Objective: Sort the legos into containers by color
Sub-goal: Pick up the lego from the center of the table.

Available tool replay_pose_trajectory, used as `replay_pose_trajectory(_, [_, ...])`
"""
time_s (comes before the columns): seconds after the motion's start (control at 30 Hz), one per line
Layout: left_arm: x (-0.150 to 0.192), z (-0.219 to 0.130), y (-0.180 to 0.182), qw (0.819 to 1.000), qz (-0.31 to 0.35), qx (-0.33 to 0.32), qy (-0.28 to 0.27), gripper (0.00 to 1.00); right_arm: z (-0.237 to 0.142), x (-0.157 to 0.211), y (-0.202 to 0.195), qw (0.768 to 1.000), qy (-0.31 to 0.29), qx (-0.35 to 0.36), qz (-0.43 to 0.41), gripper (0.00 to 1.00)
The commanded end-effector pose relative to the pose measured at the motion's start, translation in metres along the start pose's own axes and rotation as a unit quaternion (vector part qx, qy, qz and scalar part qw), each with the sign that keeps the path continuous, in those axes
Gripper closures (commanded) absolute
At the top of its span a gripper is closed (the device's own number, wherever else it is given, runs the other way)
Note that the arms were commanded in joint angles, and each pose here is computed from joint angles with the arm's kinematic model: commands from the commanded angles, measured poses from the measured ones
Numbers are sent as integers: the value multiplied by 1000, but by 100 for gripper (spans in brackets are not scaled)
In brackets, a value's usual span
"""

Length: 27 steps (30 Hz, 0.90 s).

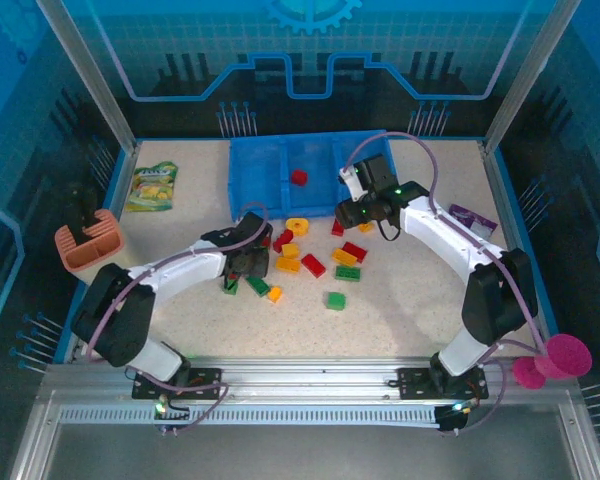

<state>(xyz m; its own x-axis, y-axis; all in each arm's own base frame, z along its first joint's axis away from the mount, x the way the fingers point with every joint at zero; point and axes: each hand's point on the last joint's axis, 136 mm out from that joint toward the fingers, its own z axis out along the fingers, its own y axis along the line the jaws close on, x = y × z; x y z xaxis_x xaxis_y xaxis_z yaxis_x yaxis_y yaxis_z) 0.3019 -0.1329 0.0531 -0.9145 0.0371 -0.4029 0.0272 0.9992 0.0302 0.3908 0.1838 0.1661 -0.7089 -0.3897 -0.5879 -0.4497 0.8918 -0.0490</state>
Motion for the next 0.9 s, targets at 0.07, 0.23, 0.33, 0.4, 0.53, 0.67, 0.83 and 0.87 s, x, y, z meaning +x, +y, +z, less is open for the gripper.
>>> replay_pose_trajectory(0.07, [-11,3,3,999,-12,-31,-10,46,-4,3,-5,1000,-4,0,12,36])
replay_pose_trajectory(0.23, [-14,12,1,999,-7,-37,-5,46,1,8,-6,1000,5,-1,11,36])
replay_pose_trajectory(0.33, [-13,20,0,999,-2,-43,5,46,3,9,-7,1000,8,0,12,36])
replay_pose_trajectory(0.4, [-12,25,1,999,-2,-45,15,46,2,9,-7,1000,11,1,10,36])
replay_pose_trajectory(0.53, [-11,34,0,999,-9,-37,28,51,-1,8,-8,1000,7,4,9,36])
replay_pose_trajectory(0.67, [-6,39,0,999,-14,-32,40,63,-1,9,-11,1000,8,8,11,36])
replay_pose_trajectory(0.83, [-3,31,1,998,-16,-28,45,73,1,10,-13,1000,11,9,14,36])
replay_pose_trajectory(0.87, [-5,27,1,999,-17,-27,43,74,3,11,-14,1000,12,9,14,36])
